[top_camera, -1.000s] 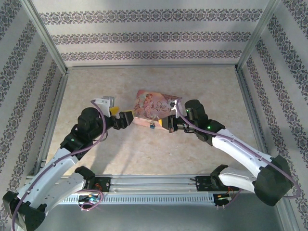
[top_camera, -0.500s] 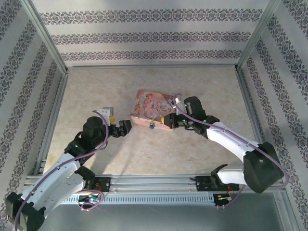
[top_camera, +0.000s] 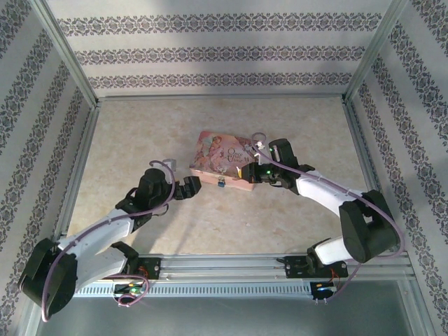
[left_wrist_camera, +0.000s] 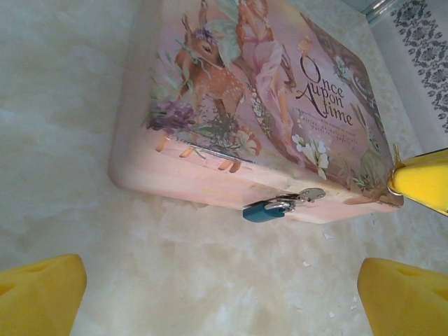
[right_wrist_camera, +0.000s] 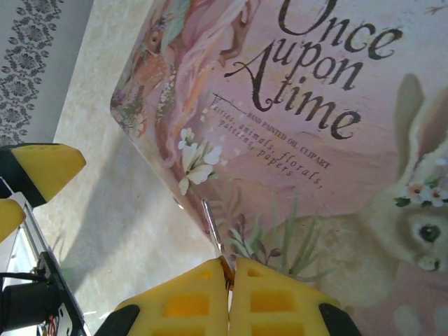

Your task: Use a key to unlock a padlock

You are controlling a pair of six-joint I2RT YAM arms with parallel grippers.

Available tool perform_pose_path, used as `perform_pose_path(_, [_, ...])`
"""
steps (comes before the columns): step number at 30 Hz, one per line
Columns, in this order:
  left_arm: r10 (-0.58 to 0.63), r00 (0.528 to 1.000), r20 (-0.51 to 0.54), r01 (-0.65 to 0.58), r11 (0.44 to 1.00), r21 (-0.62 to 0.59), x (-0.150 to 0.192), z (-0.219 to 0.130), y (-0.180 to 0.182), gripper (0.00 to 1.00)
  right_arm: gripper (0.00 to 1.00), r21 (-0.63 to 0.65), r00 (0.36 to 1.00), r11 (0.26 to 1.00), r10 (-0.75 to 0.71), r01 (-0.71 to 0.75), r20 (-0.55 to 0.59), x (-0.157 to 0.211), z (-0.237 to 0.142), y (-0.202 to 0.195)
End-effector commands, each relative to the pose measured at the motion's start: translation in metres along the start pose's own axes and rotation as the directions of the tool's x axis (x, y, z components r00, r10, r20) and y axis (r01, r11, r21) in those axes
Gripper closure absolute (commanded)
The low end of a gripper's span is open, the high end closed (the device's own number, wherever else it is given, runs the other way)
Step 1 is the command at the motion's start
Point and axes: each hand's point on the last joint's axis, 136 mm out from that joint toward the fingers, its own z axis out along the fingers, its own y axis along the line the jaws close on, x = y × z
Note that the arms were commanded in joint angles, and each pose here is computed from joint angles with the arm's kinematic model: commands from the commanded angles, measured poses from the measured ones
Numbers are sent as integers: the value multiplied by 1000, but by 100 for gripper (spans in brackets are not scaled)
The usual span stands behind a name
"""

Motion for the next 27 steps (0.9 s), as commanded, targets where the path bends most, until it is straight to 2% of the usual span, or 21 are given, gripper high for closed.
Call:
perform_pose_path(1, [-4,999,54,-1,996,91,-23,8,-21,1,100,-12,999,1000,-19,19,27,-14,1,1])
perform_pose_path(12, [-54,998,-39,61,976,209,-18,55,-39,1,100,39,1000,999,4,-4,-20,1,7,-15])
perform_pose_path(27, [-43,998,-54,55,965,258,-32,98,-50,1,100,76,999,997,32,-30,-35,4,13,-27])
